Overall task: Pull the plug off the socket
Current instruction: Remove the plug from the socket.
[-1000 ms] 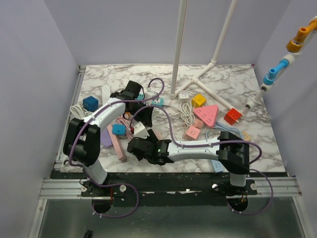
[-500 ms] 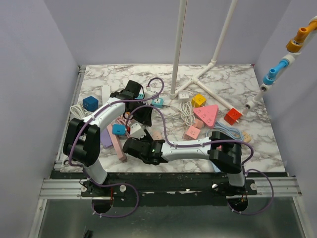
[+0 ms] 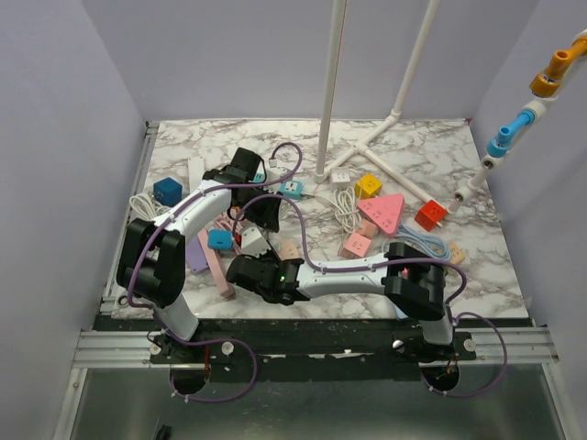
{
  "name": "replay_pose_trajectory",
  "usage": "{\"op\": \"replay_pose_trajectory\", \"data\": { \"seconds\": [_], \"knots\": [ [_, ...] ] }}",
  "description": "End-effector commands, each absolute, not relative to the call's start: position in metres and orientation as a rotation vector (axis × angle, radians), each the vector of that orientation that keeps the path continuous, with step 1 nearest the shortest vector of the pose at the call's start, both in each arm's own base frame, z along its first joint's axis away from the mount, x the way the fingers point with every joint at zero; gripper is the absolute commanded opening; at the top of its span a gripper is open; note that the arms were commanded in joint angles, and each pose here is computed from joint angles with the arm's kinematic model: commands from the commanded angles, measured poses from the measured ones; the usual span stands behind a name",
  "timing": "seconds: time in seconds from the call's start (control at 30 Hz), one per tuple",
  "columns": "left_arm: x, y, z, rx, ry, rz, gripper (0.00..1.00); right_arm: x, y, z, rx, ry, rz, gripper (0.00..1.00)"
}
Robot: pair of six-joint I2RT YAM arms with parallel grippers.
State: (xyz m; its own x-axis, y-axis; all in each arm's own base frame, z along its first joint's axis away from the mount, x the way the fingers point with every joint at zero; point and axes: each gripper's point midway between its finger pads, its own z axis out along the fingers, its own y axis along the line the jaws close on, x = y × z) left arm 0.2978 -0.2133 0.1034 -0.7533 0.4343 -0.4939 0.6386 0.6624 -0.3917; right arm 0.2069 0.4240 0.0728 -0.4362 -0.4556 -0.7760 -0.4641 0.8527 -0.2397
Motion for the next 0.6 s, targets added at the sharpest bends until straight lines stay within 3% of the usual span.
{"op": "replay_pose_trajectory", "data": {
  "seconds": [0.0, 0.37, 0.57],
  "knots": [
    [0.31, -0.207, 0.102, 0.846, 2.493, -0.708, 0.0, 0.21, 0.436, 0.129, -0.582, 2.005, 0.132, 0.09],
    [0.31, -0.195, 0.089, 0.92, 2.462, -0.544, 0.0, 0.2, 0.464, 0.169, -0.64, 1.966, 0.321, 0.05],
    [0.304, -0.199, 0.089, 0.953, 2.445, -0.535, 0.0, 0.219, 0.473, 0.182, -0.601, 1.97, 0.317, 0.05]
  ]
}}
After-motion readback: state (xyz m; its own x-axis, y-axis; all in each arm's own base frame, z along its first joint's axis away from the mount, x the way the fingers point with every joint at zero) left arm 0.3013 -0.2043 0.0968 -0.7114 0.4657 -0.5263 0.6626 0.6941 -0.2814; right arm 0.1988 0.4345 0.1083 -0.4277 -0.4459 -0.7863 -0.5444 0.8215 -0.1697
